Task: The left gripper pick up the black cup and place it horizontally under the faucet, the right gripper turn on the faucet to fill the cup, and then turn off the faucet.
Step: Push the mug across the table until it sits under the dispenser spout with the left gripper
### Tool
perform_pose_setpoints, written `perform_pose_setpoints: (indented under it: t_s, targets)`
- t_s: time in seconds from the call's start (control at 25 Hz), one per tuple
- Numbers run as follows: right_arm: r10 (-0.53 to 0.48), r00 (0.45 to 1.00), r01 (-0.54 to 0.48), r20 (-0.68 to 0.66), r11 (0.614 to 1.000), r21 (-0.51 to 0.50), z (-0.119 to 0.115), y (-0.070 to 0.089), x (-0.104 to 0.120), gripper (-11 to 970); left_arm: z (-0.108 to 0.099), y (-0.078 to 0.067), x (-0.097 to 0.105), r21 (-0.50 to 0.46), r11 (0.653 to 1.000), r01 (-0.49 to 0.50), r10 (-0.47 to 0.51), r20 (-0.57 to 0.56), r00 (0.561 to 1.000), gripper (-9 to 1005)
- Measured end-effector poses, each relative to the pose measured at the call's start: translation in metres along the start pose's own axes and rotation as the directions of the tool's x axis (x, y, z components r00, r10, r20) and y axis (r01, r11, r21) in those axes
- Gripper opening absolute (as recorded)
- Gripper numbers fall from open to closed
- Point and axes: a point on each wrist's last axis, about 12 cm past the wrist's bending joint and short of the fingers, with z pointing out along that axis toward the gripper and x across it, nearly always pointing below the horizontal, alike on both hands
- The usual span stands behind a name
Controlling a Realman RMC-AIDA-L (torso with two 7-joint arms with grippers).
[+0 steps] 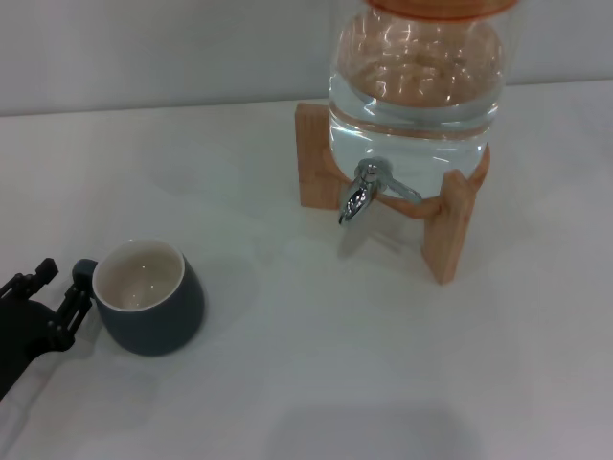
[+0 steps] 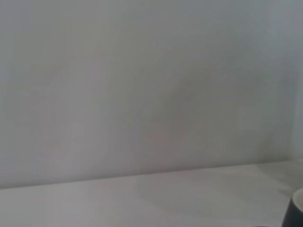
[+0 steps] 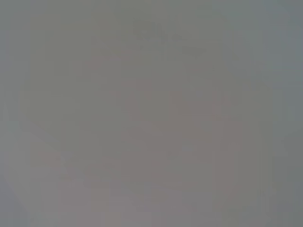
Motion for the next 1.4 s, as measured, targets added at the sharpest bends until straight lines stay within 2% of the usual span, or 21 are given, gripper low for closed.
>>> perform_pose_setpoints:
  t_s: [0.32,0.56,1.4]
  targets:
    - [0.004,1.000,-0.004,-0.001,1.000,0.000,0.0000,0.0006,0.0015,842,0.0022,-0.0017,-0.0001,0.020,1.000,-0.010,0.010,-0.009,1.000,341]
    - [0.006,1.000,-0.006,-0.002,1.000,0.001,-0.0008,0.0006,0.0025,842,0.0012,-0.0020,0.0010,0.023,1.000,-0.012,0.012,-0.015,1.000,125]
    - [0.003,1.000,-0.003,-0.002,1.000,0.004,-0.0018,-0.0005,0.0012,841,0.0035,-0.0066,-0.0056,0.074,0.997,-0.006,0.004,0.028,1.000,109]
